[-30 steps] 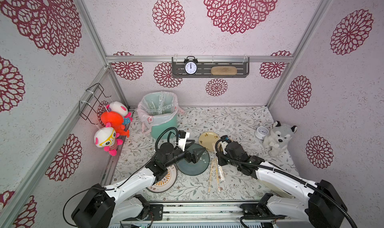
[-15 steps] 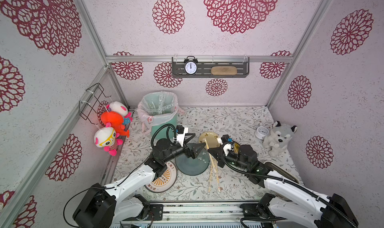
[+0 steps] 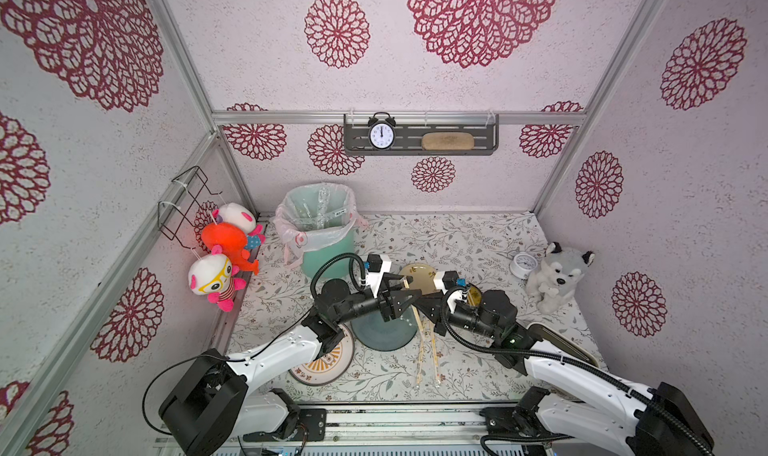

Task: Remove the packaging of disposable chopsticks
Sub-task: Pick up the disposable chopsticks from the center of the board.

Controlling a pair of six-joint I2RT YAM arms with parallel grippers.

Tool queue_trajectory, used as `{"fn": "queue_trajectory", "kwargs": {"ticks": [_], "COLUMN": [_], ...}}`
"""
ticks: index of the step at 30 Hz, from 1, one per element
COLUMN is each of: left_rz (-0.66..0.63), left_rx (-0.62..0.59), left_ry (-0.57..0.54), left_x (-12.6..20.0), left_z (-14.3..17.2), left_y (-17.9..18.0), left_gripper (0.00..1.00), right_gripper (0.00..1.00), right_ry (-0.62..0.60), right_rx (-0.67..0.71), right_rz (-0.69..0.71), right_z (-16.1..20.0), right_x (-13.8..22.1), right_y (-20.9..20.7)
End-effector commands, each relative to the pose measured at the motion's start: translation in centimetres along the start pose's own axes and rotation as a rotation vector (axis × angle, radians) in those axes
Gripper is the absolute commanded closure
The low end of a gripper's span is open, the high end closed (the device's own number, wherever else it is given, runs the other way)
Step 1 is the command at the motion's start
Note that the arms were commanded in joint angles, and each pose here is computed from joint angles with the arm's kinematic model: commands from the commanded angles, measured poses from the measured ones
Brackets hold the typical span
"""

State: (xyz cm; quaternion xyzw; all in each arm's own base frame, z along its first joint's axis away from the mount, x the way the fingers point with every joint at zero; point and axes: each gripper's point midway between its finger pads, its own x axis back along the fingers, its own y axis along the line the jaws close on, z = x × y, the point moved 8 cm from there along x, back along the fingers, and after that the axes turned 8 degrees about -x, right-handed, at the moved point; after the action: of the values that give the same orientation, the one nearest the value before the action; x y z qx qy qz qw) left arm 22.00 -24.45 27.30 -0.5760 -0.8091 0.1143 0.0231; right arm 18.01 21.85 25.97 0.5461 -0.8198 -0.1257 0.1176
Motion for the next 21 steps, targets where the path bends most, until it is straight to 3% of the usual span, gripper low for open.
{"fn": "queue_trajectory", "kwargs": {"ticks": [1,3,6,10,14,15,17,18,21], "left_rz": [0.021,0.017,0.047,0.062,0.049,0.049,0.051,0.058,0.048], "left_rx": [-0.016,-0.010,0.000,0.019,0.022,0.022,0.022,0.024,0.018], "left_ry": [-0.025,-0.024,-0.029,-0.036,-0.054,-0.058,-0.062,-0.062,-0.053], "left_x": [0.1,0.0,-0.2,-0.3,-0.3,-0.3,-0.1,0.0,0.2], "left_z": [-0.1,-0.1,-0.2,-0.4,-0.9,-1.2,-1.9,-2.4,-3.5], "left_y": [-0.4,-0.3,-0.5,-0.6,-0.4,-0.3,-0.3,-0.2,-0.2], "left_gripper": [0.60,0.72,0.73,1.00,1.00,1.00,1.00,1.00,1.00], "right_gripper": [1.00,1.00,1.00,1.00,1.00,0.97,0.76,0.69,0.63], "right_ry": [-0.050,-0.053,-0.061,-0.067,-0.042,-0.024,0.012,0.031,0.065], "right_rx": [0.063,0.065,0.059,0.049,0.027,0.018,-0.002,-0.016,-0.037], "right_rz": [-0.022,-0.011,-0.024,-0.034,-0.041,-0.042,-0.041,-0.038,-0.027], "right_z": [-1.2,-1.2,-1.2,-1.1,-0.7,-0.5,0.0,0.4,1.6], "right_x": [0.5,0.7,0.9,0.9,0.4,0.1,-0.3,-0.4,-0.3], "right_y": [0.6,0.6,0.8,0.8,0.6,0.4,0.2,0.0,-0.4]}}
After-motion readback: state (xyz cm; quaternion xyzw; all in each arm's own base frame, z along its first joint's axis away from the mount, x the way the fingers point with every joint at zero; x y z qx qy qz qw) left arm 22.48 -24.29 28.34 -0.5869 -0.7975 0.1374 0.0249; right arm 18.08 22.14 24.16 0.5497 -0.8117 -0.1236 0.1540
